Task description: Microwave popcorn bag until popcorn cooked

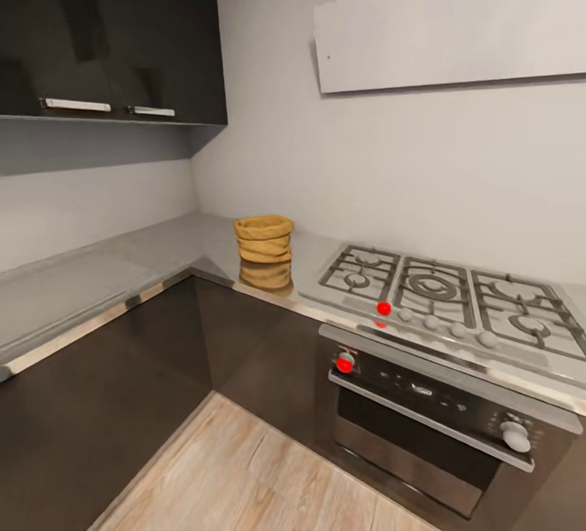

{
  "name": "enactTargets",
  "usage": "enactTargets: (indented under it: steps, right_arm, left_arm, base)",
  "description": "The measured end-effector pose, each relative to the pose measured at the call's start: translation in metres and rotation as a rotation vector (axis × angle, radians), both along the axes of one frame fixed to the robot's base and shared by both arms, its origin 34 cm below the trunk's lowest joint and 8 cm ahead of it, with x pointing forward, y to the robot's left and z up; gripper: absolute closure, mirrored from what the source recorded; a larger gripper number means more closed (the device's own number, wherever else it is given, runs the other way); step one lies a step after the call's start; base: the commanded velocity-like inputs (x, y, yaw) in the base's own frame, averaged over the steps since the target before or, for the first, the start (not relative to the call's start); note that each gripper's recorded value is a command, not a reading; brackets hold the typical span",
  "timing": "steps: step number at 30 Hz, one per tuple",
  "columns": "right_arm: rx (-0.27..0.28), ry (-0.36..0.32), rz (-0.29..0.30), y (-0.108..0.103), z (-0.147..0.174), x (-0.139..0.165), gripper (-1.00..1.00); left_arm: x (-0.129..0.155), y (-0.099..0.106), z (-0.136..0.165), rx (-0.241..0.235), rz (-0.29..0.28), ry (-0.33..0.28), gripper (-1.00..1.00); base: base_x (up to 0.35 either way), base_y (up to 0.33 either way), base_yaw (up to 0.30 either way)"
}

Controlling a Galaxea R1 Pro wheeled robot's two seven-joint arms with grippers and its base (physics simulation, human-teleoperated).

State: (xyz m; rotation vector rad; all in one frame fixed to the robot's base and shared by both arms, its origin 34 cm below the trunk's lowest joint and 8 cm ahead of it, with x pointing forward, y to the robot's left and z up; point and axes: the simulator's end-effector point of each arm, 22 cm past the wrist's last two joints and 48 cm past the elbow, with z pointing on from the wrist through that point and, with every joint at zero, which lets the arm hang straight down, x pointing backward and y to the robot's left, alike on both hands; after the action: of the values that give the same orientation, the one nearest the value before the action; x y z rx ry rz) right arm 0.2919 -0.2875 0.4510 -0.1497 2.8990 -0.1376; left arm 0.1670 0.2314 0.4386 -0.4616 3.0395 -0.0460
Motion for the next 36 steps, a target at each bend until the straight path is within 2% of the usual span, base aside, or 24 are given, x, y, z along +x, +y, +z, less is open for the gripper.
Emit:
enactTargets:
  steps: [15,21,28,30,32,34,36]
  right_arm:
    - [0.0,-0.002,0.0,0.0001,0.0,0.0005,-1.0]
    - [0.001,-0.003,-0.001,0.0001,0.0,0.0009,-1.0]
    - [0.002,-0.003,-0.003,0.0011,-0.0001,0.0008,-1.0]
    - [0.002,-0.003,-0.003,0.0011,-0.0001,0.0008,-1.0]
    - [0.002,-0.003,-0.003,0.0011,-0.0001,0.0007,-1.0]
    - [0.002,-0.003,-0.003,0.001,-0.0001,0.0007,-1.0]
    - [0.001,-0.003,-0.003,0.0008,0.0016,0.0008,-1.0]
  left_arm:
    - [0.0021,-0.0003,0.0001,0.002,0.003,-0.009,-1.0]
    - [0.0031,0.0,0.0001,0.003,0.005,-0.012,-1.0]
    - [0.0046,0.001,0.0002,0.007,0.007,-0.014,-1.0]
    - [0.006,0.0022,0.0002,0.012,0.015,-0.016,-1.0]
    - [0.0061,0.0035,0.0002,0.013,0.05,-0.015,-1.0]
    - [0.0065,0.0047,0.0002,0.013,0.108,-0.015,-1.0]
    - [0.0063,0.0043,0.0018,0.012,0.124,-0.013,-1.0]
  base:
    - [0.274,0.229,0.0]
    - [0.057,0.239,0.0]
    - [0.001,0.033,0.0]
    - [0.0,0.002,0.0]
    - [0.0,0.0,0.0]
    - [0.0,0.0,0.0]
    - [0.0,0.0,0.0]
